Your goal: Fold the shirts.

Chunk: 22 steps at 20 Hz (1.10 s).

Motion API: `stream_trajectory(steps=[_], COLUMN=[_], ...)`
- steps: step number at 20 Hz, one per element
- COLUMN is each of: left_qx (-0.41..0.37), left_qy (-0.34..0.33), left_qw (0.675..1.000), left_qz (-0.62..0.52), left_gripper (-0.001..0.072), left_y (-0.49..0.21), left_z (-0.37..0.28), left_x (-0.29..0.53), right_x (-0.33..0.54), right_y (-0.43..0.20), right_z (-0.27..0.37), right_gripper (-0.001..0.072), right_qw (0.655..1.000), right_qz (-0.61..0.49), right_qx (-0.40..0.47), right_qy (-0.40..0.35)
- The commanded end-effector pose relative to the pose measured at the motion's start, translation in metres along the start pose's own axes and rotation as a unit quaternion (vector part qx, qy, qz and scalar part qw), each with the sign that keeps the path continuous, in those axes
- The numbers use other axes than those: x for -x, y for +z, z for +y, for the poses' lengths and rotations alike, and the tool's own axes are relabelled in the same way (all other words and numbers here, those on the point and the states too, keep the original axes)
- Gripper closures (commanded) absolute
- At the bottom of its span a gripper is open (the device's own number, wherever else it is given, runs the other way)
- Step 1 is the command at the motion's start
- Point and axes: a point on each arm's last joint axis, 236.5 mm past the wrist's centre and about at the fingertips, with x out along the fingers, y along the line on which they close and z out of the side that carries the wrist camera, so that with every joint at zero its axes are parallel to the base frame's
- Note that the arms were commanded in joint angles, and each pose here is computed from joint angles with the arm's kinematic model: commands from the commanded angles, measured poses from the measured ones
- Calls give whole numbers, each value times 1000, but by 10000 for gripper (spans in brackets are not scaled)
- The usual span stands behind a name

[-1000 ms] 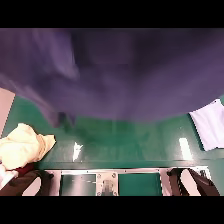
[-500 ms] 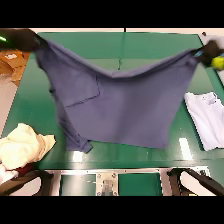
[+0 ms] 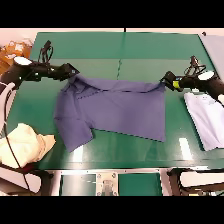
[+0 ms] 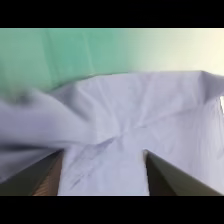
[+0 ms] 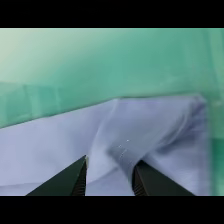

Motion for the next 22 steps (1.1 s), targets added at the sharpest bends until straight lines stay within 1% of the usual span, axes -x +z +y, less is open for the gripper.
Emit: stream_trajectory(steps=[1, 4, 5, 7, 9, 10, 11, 13, 16, 18, 20, 21, 22], left_qx=[16, 70, 93, 145, 187, 200, 208, 215, 218, 223, 226, 226, 223], left_qy=[2, 62, 69, 63, 58, 65, 80, 108, 122, 122, 76, 54, 45], left_qw=[998, 983, 976, 963, 949, 941, 931, 919, 927, 928, 939, 944, 947], left_qz=[68, 161, 183, 218, 246, 265, 289, 311, 282, 271, 248, 234, 228], left_gripper=[123, 123, 123, 124, 124, 124, 124, 124, 124, 124, 125, 208, 226], left_y=[-23, -57, -70, -97, -126, -142, -162, -185, -184, -189, -188, -186, -185], left_z=[27, 70, 80, 91, 99, 105, 113, 128, 142, 145, 133, 126, 124], left_x=[22, 81, 96, 114, 121, 123, 125, 126, 113, 106, 90, 82, 79], right_x=[19, 68, 83, 104, 118, 122, 124, 123, 119, 111, 104, 102, 99], right_y=[-10, -31, -46, -83, -125, -146, -169, -205, -245, -257, -268, -275, -279], right_z=[-30, -59, -71, -91, -109, -114, -115, -116, -122, -117, -112, -109, -107], right_gripper=[388, 392, 398, 396, 383, 341, 320, 320, 315, 309, 309, 309, 309], right_qw=[997, 992, 989, 984, 976, 971, 967, 961, 951, 950, 950, 949, 948], right_qz=[70, 126, 141, 163, 183, 195, 209, 225, 256, 256, 261, 266, 269], right_qx=[14, -9, -15, -38, -65, -79, -90, -111, -132, -150, -149, -149, -147], right_qy=[-12, -26, -39, -66, -99, -111, -114, -113, -115, -99, -89, -87, -84])
